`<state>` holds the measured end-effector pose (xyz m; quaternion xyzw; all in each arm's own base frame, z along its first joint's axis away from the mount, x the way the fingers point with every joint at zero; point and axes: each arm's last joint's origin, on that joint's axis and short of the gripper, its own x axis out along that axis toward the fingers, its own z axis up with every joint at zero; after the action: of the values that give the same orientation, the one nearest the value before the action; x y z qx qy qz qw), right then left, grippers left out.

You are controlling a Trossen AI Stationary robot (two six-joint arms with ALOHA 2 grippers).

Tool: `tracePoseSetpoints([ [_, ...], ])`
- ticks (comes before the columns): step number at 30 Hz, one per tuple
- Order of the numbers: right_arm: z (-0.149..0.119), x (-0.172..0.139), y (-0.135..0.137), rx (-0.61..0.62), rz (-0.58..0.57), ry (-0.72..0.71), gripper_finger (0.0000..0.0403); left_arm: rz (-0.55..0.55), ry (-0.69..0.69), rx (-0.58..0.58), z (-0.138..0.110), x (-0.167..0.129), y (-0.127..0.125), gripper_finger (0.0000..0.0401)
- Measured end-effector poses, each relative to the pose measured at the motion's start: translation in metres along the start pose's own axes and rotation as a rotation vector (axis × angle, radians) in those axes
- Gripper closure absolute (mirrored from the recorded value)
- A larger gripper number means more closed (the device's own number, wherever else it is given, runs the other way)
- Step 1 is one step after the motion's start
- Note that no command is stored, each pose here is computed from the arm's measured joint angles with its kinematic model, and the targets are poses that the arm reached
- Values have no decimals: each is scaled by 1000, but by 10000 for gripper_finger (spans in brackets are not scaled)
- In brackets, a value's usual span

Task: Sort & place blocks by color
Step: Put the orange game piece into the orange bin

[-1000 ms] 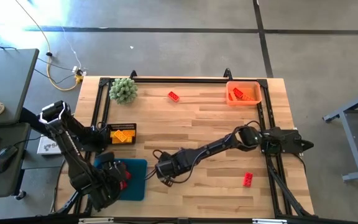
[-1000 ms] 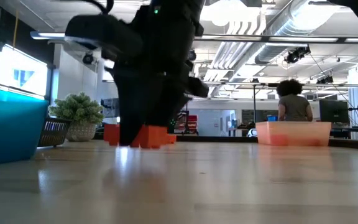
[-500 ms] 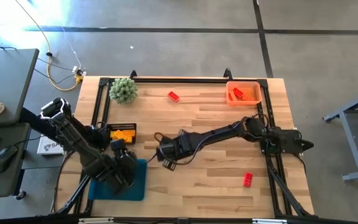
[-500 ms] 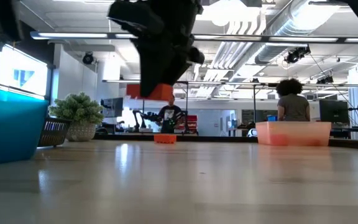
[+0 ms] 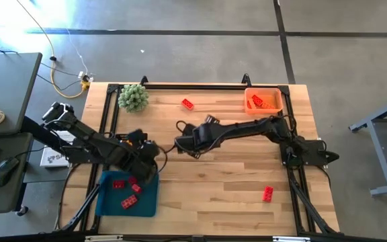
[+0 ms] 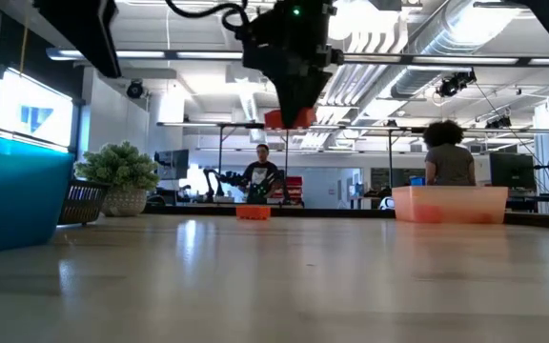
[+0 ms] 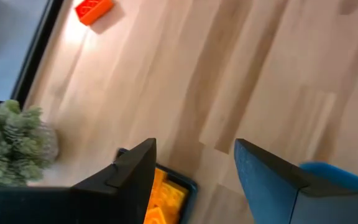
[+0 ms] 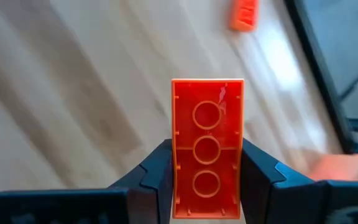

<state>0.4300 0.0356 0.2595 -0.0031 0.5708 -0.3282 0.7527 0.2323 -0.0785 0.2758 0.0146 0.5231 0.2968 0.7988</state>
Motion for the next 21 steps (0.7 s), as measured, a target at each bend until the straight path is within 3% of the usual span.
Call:
tracePoseSetpoints([
  [11, 4, 22, -49, -11, -175, 165, 294, 48, 21, -17, 28, 26, 30, 198],
  [21, 18, 34, -93, -17, -181, 198, 294, 52, -8, -27, 53, 48, 59, 198],
])
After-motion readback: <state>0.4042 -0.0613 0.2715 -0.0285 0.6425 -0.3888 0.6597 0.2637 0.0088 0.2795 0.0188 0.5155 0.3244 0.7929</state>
